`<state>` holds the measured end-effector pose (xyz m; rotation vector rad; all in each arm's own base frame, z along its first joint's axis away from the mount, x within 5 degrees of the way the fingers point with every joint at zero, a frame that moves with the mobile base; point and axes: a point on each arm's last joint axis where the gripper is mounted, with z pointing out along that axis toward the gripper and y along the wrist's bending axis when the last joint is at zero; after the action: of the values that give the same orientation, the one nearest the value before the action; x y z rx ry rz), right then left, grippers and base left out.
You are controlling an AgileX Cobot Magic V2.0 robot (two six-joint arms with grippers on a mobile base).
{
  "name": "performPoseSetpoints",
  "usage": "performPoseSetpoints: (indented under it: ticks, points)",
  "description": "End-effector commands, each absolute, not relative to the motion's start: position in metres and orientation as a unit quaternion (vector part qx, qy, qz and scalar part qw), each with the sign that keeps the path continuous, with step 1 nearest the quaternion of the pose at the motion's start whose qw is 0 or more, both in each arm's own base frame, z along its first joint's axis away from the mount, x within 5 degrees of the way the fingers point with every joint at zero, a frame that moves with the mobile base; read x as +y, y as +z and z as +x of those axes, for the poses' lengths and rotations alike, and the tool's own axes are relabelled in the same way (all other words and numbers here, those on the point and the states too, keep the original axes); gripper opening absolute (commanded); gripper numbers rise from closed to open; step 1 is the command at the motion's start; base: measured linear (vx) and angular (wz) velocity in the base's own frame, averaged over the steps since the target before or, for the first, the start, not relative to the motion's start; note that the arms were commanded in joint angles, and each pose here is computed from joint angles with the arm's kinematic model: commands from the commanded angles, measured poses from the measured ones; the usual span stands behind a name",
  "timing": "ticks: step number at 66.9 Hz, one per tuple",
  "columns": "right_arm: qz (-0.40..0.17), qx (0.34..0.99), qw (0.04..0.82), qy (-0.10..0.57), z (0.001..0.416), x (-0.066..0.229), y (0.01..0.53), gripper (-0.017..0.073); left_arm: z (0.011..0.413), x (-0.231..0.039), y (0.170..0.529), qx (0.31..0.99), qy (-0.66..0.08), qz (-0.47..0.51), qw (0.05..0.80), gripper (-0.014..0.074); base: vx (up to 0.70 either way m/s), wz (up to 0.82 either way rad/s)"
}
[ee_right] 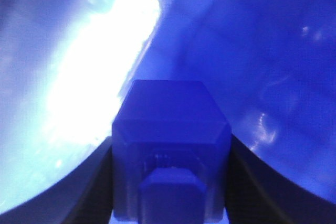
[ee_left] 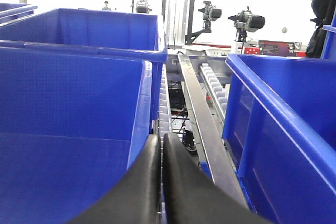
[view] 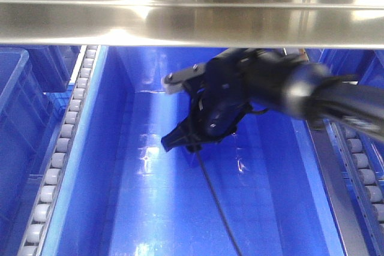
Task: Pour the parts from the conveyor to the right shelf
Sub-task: 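Move the right gripper over the bin and lower the part inside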
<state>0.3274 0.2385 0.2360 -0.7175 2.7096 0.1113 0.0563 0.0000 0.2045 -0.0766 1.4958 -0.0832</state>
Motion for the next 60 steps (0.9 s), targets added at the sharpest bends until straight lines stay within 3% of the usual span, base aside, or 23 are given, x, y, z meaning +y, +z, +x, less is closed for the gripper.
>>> performPoseSetpoints:
  ticks: [1,32,44,60]
  points:
    - [-0.249,0.945,0.204,0.051,0.331,0.241,0.258,0.0274,0.056,0.000,0.203,0.657,-0.046,-0.037,0.752,-0.0006,0.00,0.00]
    - [-0.244,0.952,0.181,0.037,0.340,0.246,0.234,0.0448,0.056,0.000,0.203,0.657,-0.046,-0.037,0.752,-0.0006,0.00,0.00]
    - [-0.256,0.942,0.218,0.020,0.341,0.241,0.249,0.0520,0.056,0.000,0.203,0.657,-0.046,-0.037,0.752,-0.0006,0.00,0.00]
    - [-0.258,0.918,0.299,0.033,0.337,0.235,0.291,0.0529,0.056,0.000,0.203,0.657,-0.046,-0.037,0.752,-0.0006,0.00,0.00]
